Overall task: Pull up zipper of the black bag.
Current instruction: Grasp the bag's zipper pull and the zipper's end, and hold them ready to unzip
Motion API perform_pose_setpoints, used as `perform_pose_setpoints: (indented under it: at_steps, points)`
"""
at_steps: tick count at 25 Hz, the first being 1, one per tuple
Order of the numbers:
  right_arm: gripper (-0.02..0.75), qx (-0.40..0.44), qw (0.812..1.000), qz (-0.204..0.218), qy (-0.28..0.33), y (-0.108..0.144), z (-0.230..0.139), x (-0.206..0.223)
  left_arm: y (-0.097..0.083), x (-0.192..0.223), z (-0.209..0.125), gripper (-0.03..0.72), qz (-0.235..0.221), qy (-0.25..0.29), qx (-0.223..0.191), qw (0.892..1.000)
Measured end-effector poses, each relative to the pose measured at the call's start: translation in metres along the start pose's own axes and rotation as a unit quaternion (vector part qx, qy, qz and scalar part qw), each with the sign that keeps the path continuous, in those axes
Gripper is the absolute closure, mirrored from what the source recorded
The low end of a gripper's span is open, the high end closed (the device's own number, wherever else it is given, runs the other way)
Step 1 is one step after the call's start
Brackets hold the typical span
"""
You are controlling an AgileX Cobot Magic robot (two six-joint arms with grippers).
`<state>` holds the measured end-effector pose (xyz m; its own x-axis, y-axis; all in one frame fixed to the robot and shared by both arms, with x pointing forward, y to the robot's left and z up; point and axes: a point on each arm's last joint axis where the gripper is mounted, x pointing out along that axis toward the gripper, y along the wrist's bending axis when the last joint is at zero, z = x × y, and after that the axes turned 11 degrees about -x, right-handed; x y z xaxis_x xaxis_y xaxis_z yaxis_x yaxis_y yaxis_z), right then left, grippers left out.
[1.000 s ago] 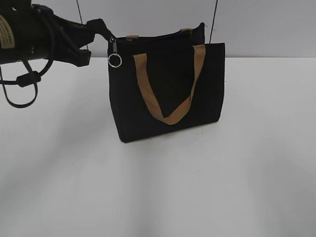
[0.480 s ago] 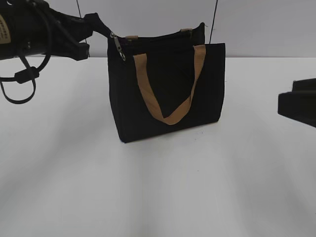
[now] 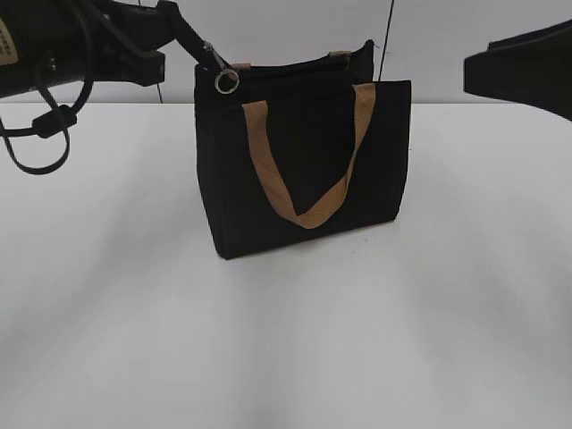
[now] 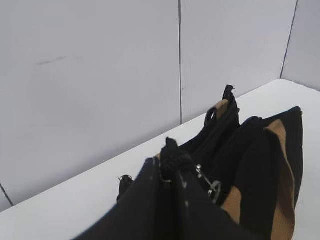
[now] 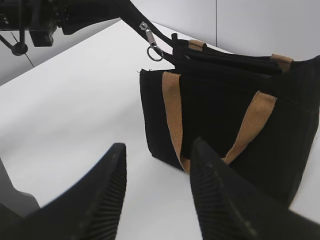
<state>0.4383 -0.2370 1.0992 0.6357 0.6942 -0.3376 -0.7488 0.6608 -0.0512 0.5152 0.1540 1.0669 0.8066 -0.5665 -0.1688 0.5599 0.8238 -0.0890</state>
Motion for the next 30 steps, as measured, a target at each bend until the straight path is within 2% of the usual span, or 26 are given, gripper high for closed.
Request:
perform_pose_setpoints:
  at_steps: [4, 8, 14, 19, 25, 30]
  points:
    - [0.414, -0.024, 0.999, 0.023, 0.003, -0.006, 0.010, 0.019, -0.001, 0.000, 0.002, 0.666, -0.004, -0.010, -0.005, 1.000]
    - [0.414, -0.065, 0.997, 0.051, 0.007, 0.002, 0.020, 0.049, -0.001, 0.000, 0.003, 0.666, -0.005, -0.014, -0.006, 1.000]
    - [0.414, -0.084, 0.994, 0.058, 0.030, 0.006, 0.022, 0.097, -0.001, 0.000, 0.003, 0.666, -0.005, -0.014, -0.006, 1.000]
    - [0.414, -0.111, 0.989, 0.089, 0.042, 0.012, 0.023, 0.139, -0.001, 0.000, 0.003, 0.666, -0.005, -0.014, -0.006, 1.000]
    - [0.414, -0.117, 0.988, 0.083, 0.051, 0.005, 0.023, 0.172, -0.001, 0.000, 0.003, 0.666, -0.005, -0.014, -0.006, 1.000]
    - [0.414, -0.134, 0.984, 0.100, 0.057, 0.009, 0.019, 0.199, -0.001, 0.000, 0.003, 0.666, -0.005, -0.014, -0.006, 1.000]
